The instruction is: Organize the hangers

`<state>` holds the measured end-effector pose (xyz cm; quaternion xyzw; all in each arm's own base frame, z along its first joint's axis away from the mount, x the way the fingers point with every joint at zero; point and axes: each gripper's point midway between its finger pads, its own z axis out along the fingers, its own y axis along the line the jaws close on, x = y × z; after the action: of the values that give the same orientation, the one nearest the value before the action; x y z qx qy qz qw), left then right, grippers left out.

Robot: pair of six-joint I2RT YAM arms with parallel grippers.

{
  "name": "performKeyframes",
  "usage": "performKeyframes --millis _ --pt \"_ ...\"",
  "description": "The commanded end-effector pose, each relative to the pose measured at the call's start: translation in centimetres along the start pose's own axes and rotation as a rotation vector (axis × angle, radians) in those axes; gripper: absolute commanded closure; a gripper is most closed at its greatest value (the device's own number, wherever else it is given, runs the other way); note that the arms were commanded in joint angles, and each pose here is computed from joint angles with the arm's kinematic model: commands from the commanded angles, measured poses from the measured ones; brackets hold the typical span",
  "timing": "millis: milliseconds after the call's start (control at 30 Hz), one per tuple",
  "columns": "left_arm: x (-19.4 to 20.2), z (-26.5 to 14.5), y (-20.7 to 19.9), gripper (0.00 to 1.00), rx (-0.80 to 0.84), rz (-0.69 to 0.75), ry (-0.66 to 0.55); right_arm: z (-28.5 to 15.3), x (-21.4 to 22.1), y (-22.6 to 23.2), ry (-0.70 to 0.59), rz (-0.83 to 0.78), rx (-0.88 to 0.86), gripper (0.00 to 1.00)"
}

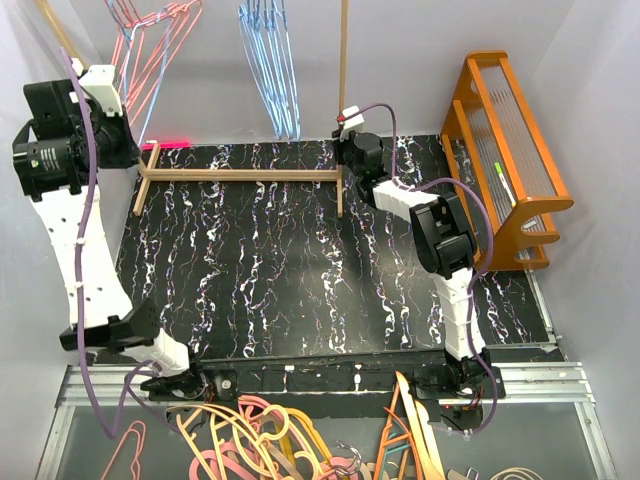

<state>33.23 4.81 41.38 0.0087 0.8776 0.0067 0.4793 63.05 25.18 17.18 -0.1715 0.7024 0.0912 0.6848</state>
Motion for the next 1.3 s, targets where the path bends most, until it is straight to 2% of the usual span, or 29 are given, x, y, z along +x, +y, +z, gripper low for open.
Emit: performKeyframes --millis 0,500,733,1033,1267 --pt "-1.2 -0.1 -3.0 1.00 0.178 -0.049 -0.004 -2.0 -1.6 1.0 -0.020 -0.089 -0.069 0.92" --pt "-1.6 0.4 -5.7 1.00 0.356 -0.043 0.024 -7.3 -1.8 1.2 0.044 -0.087 -0.101 0.92" --pt "-1.2 0.3 -8.1 1.00 0.436 -0.009 0.050 -8.0 -1.4 1.8 0.056 -0.084 -0.129 0.92" --pt "-1.8 5.6 -6.5 1.00 0.353 -0.019 0.081 -7.4 -1.8 2.4 0.043 -0.092 -0.158 0.92" --pt "-2.1 9.5 -5.5 1.00 0.230 0.063 0.090 -8.2 -1.6 3.6 0.047 -0.088 -0.200 0.92"
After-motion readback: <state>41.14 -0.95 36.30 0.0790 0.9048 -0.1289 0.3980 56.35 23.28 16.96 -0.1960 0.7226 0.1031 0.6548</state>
